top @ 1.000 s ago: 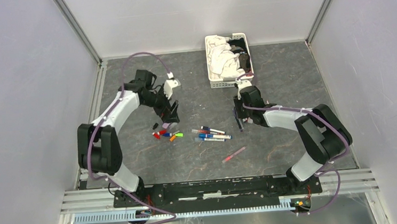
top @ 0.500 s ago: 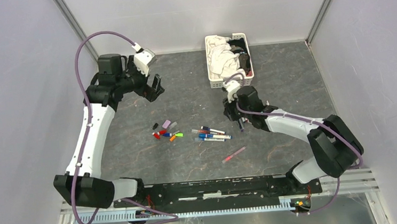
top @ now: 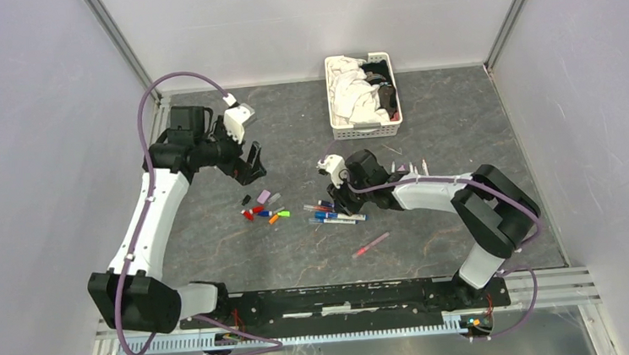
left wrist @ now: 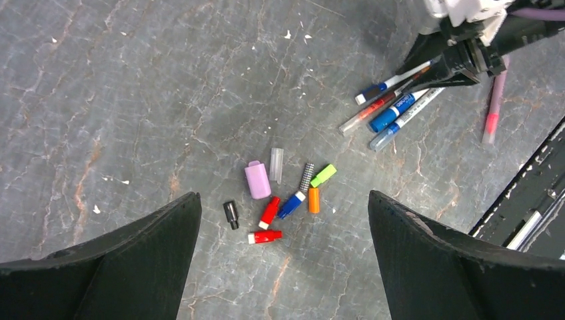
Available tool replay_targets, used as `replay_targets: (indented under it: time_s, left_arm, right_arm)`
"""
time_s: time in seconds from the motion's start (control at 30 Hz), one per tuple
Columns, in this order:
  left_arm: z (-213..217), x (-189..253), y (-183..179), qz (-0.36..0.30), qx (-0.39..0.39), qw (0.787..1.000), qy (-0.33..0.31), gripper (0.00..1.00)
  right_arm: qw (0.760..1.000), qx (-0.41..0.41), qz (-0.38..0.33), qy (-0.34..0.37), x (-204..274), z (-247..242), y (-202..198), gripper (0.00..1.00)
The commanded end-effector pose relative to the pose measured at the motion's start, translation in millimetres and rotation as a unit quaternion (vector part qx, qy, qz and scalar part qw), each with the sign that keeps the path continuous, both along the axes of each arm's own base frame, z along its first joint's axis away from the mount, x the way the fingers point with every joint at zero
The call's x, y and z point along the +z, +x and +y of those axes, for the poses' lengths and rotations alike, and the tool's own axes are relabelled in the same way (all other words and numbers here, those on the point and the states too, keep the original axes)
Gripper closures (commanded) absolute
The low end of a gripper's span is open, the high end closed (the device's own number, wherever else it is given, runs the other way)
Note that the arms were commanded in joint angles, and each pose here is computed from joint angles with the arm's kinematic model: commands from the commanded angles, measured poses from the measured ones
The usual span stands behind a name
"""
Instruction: Open the pen caps
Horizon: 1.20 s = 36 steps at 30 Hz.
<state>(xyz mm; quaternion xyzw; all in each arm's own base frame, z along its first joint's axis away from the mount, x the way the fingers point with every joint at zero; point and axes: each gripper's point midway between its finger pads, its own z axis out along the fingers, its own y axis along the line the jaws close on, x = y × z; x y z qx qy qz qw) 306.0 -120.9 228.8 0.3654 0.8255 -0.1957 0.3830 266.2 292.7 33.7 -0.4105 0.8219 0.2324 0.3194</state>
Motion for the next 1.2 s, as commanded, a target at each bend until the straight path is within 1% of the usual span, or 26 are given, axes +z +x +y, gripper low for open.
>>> replay_targets:
  time_s: [0.0, 0.13, 0.33, 0.53, 0.6, 0.67, 0.9, 0.97, 1.03, 1.1, 1.17]
  left_arm:
    - [-4.1, 4.0, -15.9, -0.012, -0.034, 0.999, -0.006, 0.00]
    - [-6.3, -1.7, -24.7, 0.000, -0.054, 0.999, -0.006, 0.00]
    - [-6.3, -10.6, -30.6, 0.015, -0.065, 0.998, -0.002, 0.00]
    - [-9.1, -12.9, -32.1, 0.020, -0.072, 0.997, -0.009, 0.00]
    - [-9.5, -12.7, -32.3, 0.020, -0.074, 0.997, -0.010, 0.00]
    - [-10.4, -13.2, -32.7, 0.022, -0.077, 0.997, -0.012, 0.00]
    - [-17.2, -19.2, -36.7, 0.041, -0.091, 0.995, -0.030, 0.00]
    - [-20.8, -19.2, -39.1, 0.044, -0.097, 0.993, -0.042, 0.00]
    - [-25.8, -15.9, -42.4, 0.041, -0.106, 0.992, -0.057, 0.00]
    - [-29.3, -14.9, -43.9, 0.036, -0.111, 0.991, -0.066, 0.00]
    - [-31.6, -19.2, -44.5, 0.040, -0.115, 0.990, -0.066, 0.00]
  right_arm:
    - [1.000, 0.009, -0.015, -0.002, 3.9, 9.4, 10.9, 0.68]
    - [1.000, -0.001, -0.017, -0.013, -2.6, 6.6, 14.4, 0.74]
    - [1.000, -0.008, -0.027, -0.011, 2.4, 8.1, 21.5, 0.81]
    - [0.999, -0.010, -0.031, -0.033, -4.6, 6.2, 29.3, 0.81]
    - [0.999, -0.013, -0.031, -0.039, -8.6, 4.1, 30.1, 0.80]
    - [0.999, -0.016, -0.030, -0.042, -13.8, 1.1, 27.9, 0.76]
    - [0.998, -0.029, -0.024, -0.058, -35.6, -14.9, 17.2, 0.75]
    - [0.998, -0.036, -0.023, -0.050, -35.9, -17.3, 16.7, 0.76]
    - [0.999, -0.043, -0.014, -0.014, -28.0, -17.0, 19.9, 0.79]
    - [0.999, -0.042, -0.008, 0.027, -14.4, -12.8, 24.9, 0.85]
    - [0.998, -0.036, -0.016, 0.053, 2.6, -8.0, 31.7, 0.93]
